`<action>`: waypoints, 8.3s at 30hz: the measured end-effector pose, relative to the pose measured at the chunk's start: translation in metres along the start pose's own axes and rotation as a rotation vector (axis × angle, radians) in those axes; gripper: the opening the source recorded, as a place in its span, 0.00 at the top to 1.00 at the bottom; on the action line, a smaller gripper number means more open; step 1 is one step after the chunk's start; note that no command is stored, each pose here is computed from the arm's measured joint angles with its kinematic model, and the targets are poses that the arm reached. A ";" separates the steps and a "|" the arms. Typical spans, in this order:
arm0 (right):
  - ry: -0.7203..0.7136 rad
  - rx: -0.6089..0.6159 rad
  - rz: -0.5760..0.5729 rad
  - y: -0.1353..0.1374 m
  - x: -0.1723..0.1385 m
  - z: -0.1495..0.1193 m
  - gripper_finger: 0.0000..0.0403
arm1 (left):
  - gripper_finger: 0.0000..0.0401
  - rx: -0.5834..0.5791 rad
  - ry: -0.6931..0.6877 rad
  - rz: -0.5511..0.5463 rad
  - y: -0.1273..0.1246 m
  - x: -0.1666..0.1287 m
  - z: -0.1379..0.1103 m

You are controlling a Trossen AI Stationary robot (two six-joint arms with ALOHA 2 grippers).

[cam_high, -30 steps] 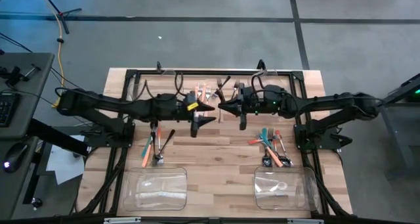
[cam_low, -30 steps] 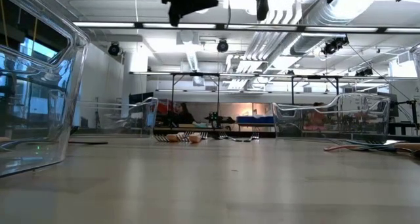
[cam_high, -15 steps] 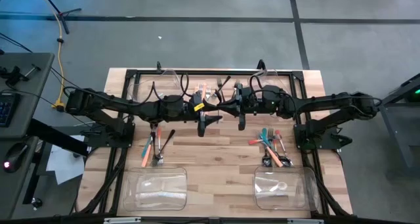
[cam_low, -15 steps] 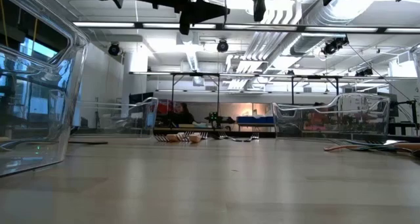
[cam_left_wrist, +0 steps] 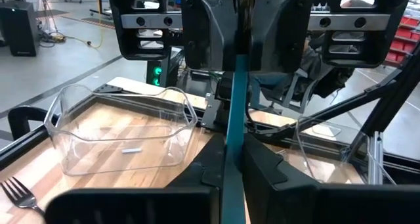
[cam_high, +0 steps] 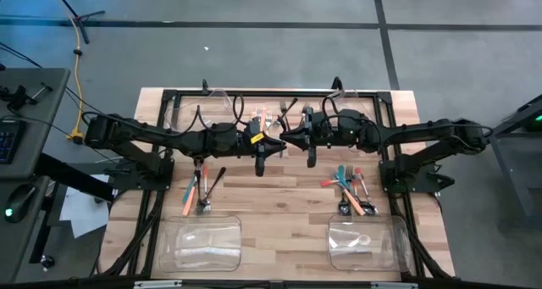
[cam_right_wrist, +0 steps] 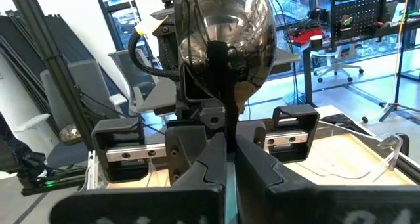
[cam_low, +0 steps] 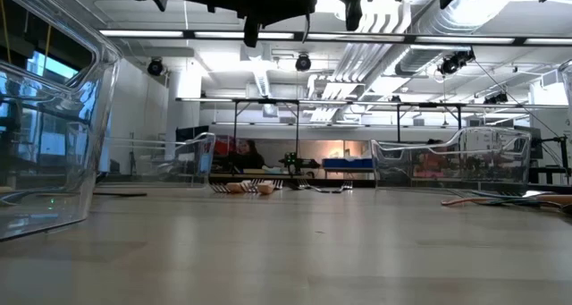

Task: Sort silverware by color (type)
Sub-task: Put the blue spoon into the top left transparent bin

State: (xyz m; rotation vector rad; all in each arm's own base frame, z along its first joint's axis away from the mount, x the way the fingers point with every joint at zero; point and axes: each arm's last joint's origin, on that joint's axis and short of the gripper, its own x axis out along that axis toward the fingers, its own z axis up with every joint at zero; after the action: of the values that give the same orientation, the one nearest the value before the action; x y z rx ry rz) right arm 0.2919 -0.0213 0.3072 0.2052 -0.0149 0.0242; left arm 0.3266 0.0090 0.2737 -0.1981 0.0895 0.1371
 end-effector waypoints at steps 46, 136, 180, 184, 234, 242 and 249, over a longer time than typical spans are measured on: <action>0.161 0.068 -0.171 0.004 -0.109 0.013 0.44 | 0.97 0.022 -0.061 0.215 0.015 -0.116 0.005; 0.093 0.107 -0.250 -0.006 -0.083 -0.035 1.00 | 0.97 -0.225 1.422 0.674 0.212 -0.129 -0.094; 0.080 0.100 -0.243 -0.006 -0.083 -0.033 1.00 | 0.65 -0.113 0.483 0.536 0.142 -0.165 0.116; 0.080 0.103 -0.242 -0.006 -0.083 -0.033 1.00 | 0.65 -0.038 0.259 0.464 0.103 -0.190 0.140; -0.042 0.106 -0.102 -0.001 -0.076 -0.023 1.00 | 1.00 -0.042 -0.186 -0.035 0.038 -0.160 -0.014; -0.042 0.108 -0.102 -0.001 -0.076 -0.023 1.00 | 1.00 -0.049 -0.186 -0.036 0.038 -0.160 -0.014; -0.043 0.129 -0.101 -0.001 -0.076 -0.023 1.00 | 1.00 -0.050 -0.185 -0.036 0.038 -0.160 -0.014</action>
State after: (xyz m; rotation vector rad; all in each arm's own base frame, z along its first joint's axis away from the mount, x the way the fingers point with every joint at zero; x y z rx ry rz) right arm 0.2164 -0.0195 0.2834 0.3349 -0.0460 -0.0800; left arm 0.1622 0.0230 0.2690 -0.2359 -0.1019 0.1215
